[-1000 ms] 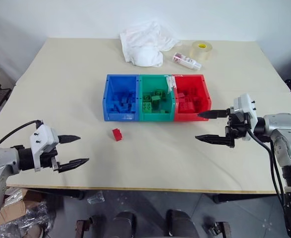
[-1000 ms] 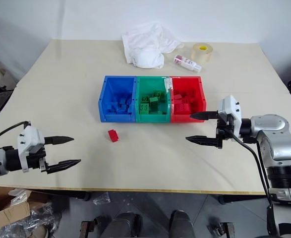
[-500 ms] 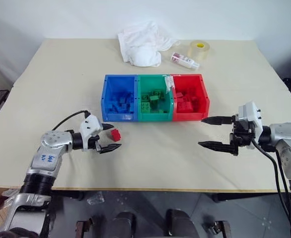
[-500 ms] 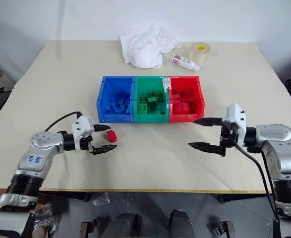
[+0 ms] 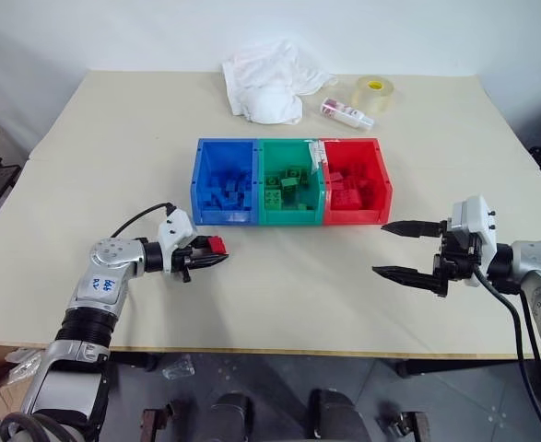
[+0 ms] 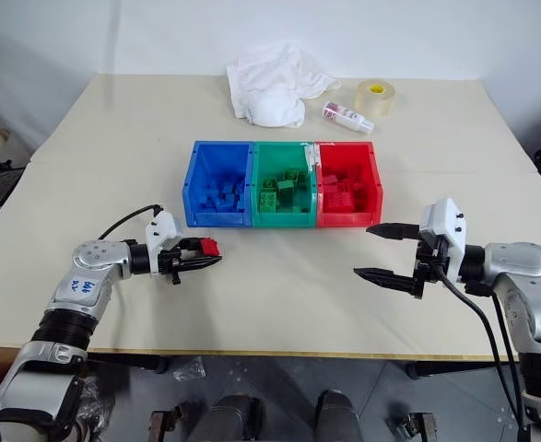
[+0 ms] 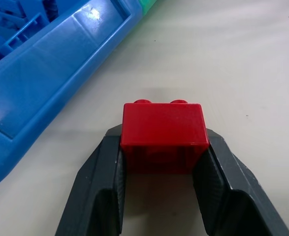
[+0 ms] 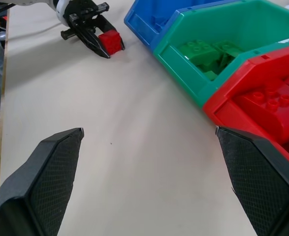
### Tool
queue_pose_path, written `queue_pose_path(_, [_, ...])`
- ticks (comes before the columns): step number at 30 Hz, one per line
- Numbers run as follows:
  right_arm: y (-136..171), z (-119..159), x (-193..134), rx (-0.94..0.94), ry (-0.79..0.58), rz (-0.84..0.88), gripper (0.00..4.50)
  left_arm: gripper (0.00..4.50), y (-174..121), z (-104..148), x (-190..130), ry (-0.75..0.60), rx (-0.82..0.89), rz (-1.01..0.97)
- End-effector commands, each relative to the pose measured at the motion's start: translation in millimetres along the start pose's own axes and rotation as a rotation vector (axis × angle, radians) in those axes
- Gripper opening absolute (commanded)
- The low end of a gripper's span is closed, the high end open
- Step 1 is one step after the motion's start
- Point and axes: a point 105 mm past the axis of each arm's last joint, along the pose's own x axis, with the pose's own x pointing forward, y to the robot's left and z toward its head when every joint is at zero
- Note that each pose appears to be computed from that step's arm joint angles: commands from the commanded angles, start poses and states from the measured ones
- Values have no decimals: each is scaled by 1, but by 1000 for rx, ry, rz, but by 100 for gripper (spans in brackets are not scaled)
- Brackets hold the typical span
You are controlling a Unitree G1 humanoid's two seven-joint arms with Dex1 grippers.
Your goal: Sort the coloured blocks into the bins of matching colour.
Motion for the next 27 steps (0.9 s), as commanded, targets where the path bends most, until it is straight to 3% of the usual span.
queue_pose_path(1, [-1,15,-9,-48,-22,-33,450,146,-2,47,11,-104,115,-49])
queue_pose_path(7, [-6,19,-23,-59,-37,-122,450,146,-3,112,45,-254,201,-106])
queue_pose_path(11, [-8,18,-32,-64,-37,-181,450,146,-2,141,74,-317,239,-118])
queue_pose_path(14, [-5,16,-35,-59,-38,-209,450,146,0,168,108,-374,229,-93])
queue_pose_path(23, [12,11,-35,-32,-45,-242,450,146,-4,209,169,-412,110,35])
queue_pose_path(27, [14,11,-37,-27,-43,-250,450,281,-6,218,181,-413,74,109])
